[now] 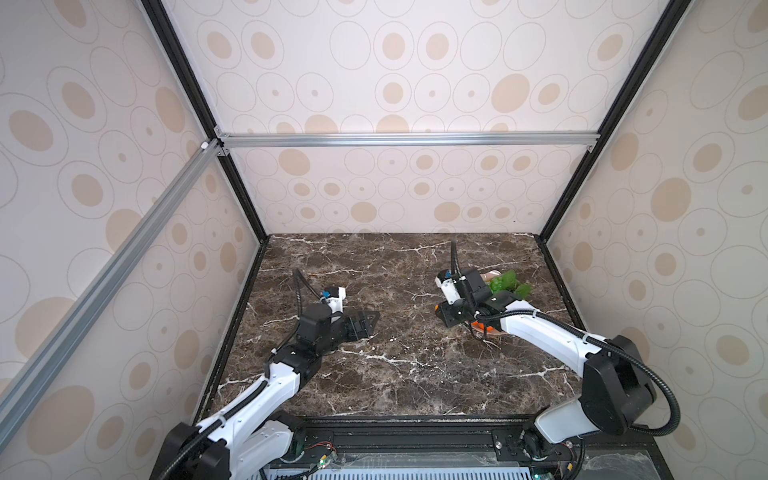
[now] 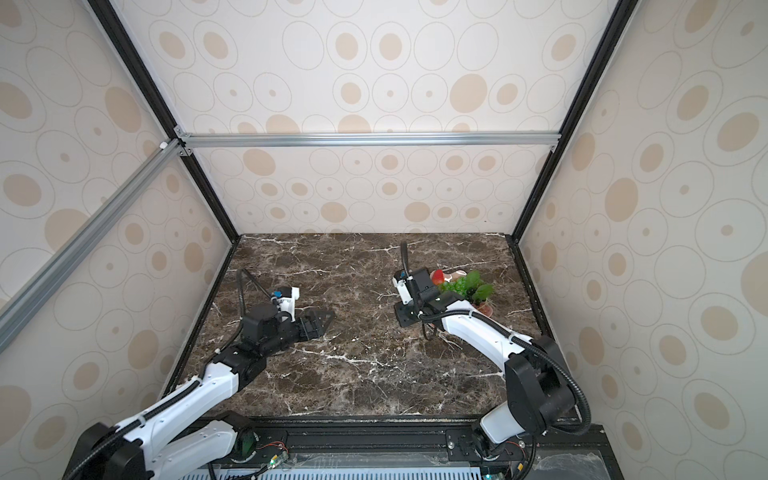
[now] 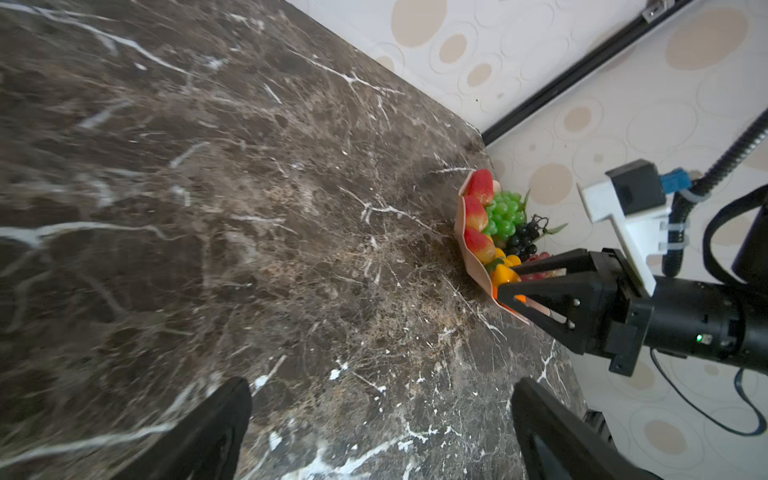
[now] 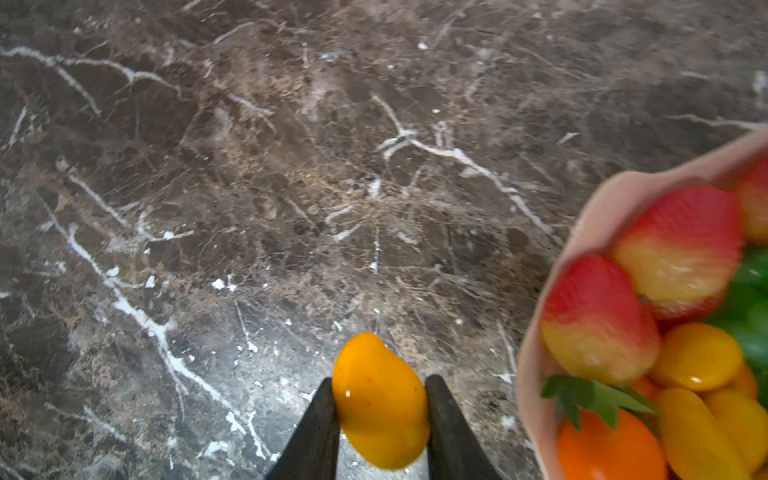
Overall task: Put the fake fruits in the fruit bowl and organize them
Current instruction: 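Lift the yellow fruit and carry it over the pink bowl, then lower the yellow fruit into the bowl and open the right gripper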
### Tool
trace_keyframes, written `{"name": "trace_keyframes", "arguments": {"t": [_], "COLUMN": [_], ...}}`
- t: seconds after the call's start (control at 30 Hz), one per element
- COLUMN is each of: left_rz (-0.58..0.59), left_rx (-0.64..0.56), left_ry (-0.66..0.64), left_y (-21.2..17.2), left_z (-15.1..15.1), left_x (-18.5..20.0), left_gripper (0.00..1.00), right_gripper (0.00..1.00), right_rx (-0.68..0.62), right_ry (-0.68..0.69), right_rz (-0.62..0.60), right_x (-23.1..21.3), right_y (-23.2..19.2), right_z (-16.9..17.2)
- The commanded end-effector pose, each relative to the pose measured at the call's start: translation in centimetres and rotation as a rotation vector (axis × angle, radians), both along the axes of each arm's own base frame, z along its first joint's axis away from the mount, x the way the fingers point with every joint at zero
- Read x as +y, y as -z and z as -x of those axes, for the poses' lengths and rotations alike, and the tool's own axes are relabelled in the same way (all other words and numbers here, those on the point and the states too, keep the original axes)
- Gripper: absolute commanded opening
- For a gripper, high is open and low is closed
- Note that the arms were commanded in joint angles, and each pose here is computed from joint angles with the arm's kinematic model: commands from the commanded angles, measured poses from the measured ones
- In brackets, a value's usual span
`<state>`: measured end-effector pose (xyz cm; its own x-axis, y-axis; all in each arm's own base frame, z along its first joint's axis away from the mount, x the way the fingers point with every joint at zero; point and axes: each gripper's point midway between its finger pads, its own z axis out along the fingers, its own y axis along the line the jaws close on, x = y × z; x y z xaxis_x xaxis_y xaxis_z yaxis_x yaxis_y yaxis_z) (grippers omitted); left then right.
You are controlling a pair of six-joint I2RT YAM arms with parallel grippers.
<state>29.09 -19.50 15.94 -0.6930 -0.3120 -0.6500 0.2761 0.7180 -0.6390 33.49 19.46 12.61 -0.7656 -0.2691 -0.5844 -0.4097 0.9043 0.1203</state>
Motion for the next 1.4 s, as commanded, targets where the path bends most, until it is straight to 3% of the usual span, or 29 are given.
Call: {"name": "trace_keyframes", "arguments": {"t": [0.0,0.3,0.57,0.83,1.13,1.37], "left_rz": [0.065,0.039,0.020,0.013,0.002,-0.030], "left_rx": [-0.166,-0.210,-0.221,-0.222,-0.234,-0.282], "left_ry": [0.027,0.210,0.312,0.327,0.312,0.269], "left_y": [-5.2,-5.6,-5.0,-4.6,-4.7,-5.6], "left_z": [-2.2,-2.7,-2.7,-2.3,-2.1,-2.1], "left_x": [-3.5,-13.4,-18.8,-19.3,-18.6,-17.2], "left_gripper": [0.99,0.99,0.99,0.99,0.99,0.99], "right_gripper": [0.33,0.33,0.32,0.34,0.48,0.52], "right_rx": [0.001,0.058,0.099,0.133,0.128,-0.034], "right_ry": [0.136,0.473,0.568,0.592,0.588,0.610], "right_rz": [-0.007,0.049,0.116,0.156,0.129,0.041], "right_x": [-3.2,-12.0,-14.7,-15.4,-15.2,-15.4], "right_y": [-0.3,0.9,1.9,3.1,2.9,-1.4], "right_z": [-0.6,-1.9,-3.1,-4.4,-4.8,-4.1]}}
